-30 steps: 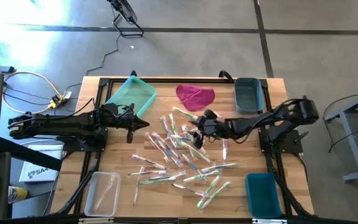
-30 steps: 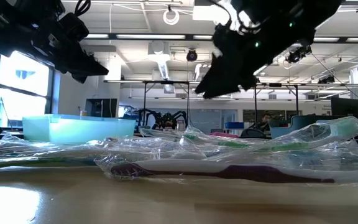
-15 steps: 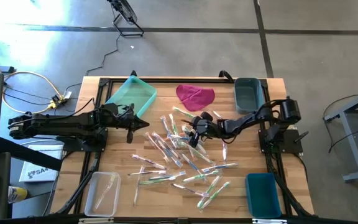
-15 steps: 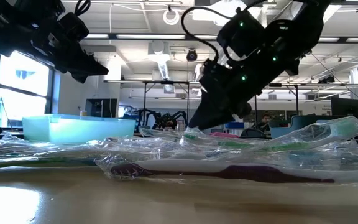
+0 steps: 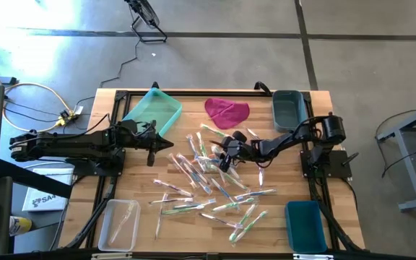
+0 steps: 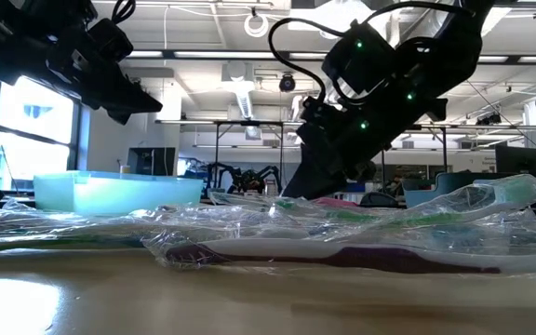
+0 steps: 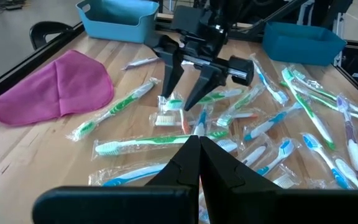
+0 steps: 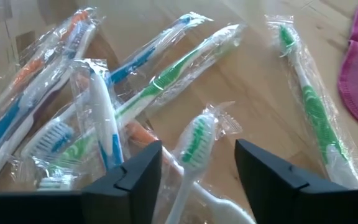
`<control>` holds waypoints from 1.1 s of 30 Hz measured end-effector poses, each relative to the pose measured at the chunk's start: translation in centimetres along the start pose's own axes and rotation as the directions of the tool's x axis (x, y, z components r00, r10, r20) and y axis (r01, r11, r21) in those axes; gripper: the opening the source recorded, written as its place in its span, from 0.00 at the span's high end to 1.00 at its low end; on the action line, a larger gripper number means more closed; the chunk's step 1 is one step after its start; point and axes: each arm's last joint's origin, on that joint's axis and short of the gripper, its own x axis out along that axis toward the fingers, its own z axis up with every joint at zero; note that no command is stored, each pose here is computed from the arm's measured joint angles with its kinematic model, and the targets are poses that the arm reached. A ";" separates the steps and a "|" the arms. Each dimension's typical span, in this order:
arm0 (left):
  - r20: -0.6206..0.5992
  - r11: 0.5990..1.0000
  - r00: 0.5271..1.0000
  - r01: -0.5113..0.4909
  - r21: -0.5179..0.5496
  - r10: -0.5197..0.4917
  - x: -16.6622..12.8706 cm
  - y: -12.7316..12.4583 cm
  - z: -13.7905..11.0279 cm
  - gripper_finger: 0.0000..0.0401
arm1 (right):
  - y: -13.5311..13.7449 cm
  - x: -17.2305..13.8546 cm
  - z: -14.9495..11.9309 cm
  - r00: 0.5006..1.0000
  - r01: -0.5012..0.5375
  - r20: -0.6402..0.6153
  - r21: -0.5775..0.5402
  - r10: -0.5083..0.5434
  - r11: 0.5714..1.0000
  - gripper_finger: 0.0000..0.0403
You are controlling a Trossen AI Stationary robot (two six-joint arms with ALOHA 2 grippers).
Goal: Pick & Place Toothbrushes
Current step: Put the green toothbrush to the green bin
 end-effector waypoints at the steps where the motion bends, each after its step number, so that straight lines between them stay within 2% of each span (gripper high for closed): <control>1: 0.000 1.000 1.000 0.000 0.000 0.000 0.0 0.0 0.0 1.00 | 0.0 0.0 0.0 1.000 -0.001 0.000 0.000 0.001 1.000 0.58; 14: 0.000 1.000 1.000 -0.001 0.000 0.001 0.0 0.0 0.0 1.00 | 0.0 0.0 0.0 1.000 -0.003 -0.001 0.002 0.003 1.000 0.97; 24: 0.000 1.000 1.000 -0.003 0.000 0.003 0.0 0.0 0.0 1.00 | 0.2 -0.1 0.1 0.998 -0.057 -0.006 0.028 0.057 0.998 0.99; 33: 0.011 1.000 1.000 -0.002 0.002 0.002 0.0 0.0 0.1 1.00 | 0.6 -1.5 2.3 0.989 -0.101 0.108 0.015 0.099 0.995 0.99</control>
